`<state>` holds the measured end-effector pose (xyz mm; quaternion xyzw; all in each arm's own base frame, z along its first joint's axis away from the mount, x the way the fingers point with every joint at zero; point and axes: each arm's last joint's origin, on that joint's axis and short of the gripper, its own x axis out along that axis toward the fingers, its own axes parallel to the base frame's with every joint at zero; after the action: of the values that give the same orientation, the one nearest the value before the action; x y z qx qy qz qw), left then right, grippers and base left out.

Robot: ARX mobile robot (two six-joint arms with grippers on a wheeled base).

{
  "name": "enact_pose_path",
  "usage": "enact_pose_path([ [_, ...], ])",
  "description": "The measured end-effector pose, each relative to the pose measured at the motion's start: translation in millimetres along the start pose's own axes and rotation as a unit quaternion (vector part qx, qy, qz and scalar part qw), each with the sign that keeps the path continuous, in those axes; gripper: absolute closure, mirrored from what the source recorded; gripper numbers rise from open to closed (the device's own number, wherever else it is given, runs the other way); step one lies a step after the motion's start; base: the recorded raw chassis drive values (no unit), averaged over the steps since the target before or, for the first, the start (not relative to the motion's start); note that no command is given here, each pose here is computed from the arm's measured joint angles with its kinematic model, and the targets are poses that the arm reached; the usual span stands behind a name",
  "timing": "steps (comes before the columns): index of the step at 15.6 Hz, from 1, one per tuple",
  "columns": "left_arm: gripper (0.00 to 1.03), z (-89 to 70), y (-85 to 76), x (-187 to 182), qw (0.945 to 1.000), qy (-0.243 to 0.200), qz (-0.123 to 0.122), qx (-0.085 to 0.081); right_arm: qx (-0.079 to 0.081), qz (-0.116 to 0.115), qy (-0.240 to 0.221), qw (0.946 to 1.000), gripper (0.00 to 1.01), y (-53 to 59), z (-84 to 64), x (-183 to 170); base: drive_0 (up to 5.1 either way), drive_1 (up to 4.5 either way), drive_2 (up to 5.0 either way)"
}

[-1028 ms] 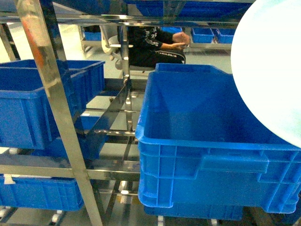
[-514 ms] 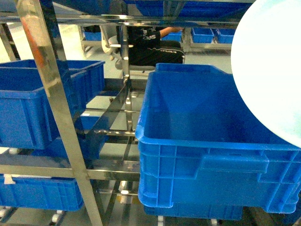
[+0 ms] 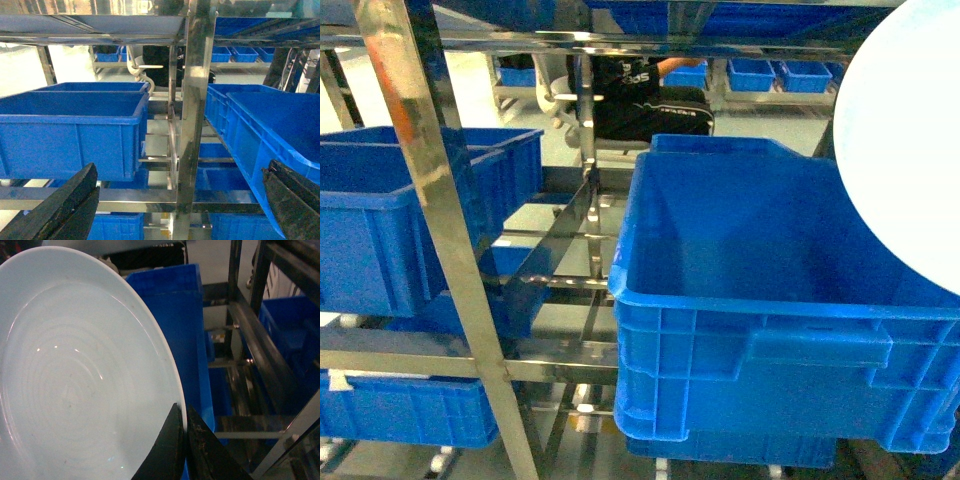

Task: Place blue tray on left shelf second layer neatly

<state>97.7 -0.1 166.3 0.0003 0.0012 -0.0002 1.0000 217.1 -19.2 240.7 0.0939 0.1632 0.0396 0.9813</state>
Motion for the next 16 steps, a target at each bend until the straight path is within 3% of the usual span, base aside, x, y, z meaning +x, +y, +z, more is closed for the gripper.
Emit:
enact_pose_path([
  [4, 0.05, 0.0, 0.0, 0.0, 1.0000, 0.000, 0.000, 0.000, 0.101, 0.010, 0.066, 0.9926, 0.99, -11.0, -11.8, 14.9, 0.0, 0.00, 0.0],
  [6, 0.05, 0.0, 0.0, 0.0, 1.0000, 0.000, 0.000, 0.000, 0.170, -0.003, 0.099, 0.9805, 0.99, -19.2, -21.4, 36.2, 0.0, 0.00, 0.0],
  [7, 0.05, 0.0, 0.0, 0.0, 1.0000, 0.000, 0.000, 0.000, 0.191, -0.012, 0.106, 0.9758, 0.99, -22.2, -24.2, 45.5, 0.0, 0.00, 0.0],
  [8, 0.05, 0.0, 0.0, 0.0, 1.0000, 0.000, 0.000, 0.000, 0.202, -0.024, 0.102, 0.9737, 0.99, -25.3, -25.6, 57.1, 0.0, 0.00, 0.0],
  [10, 0.05, 0.0, 0.0, 0.0, 1.0000, 0.000, 0.000, 0.000, 0.204, -0.040, 0.084, 0.9745, 0.99, -23.1, -21.4, 81.9, 0.0, 0.00, 0.0],
  [16, 0.05, 0.0, 0.0, 0.0, 1.0000, 0.000, 0.000, 0.000, 0.177, -0.025, 0.113, 0.9774, 0.99, 6.6, -29.8, 131.8, 0.0, 0.00, 0.0],
])
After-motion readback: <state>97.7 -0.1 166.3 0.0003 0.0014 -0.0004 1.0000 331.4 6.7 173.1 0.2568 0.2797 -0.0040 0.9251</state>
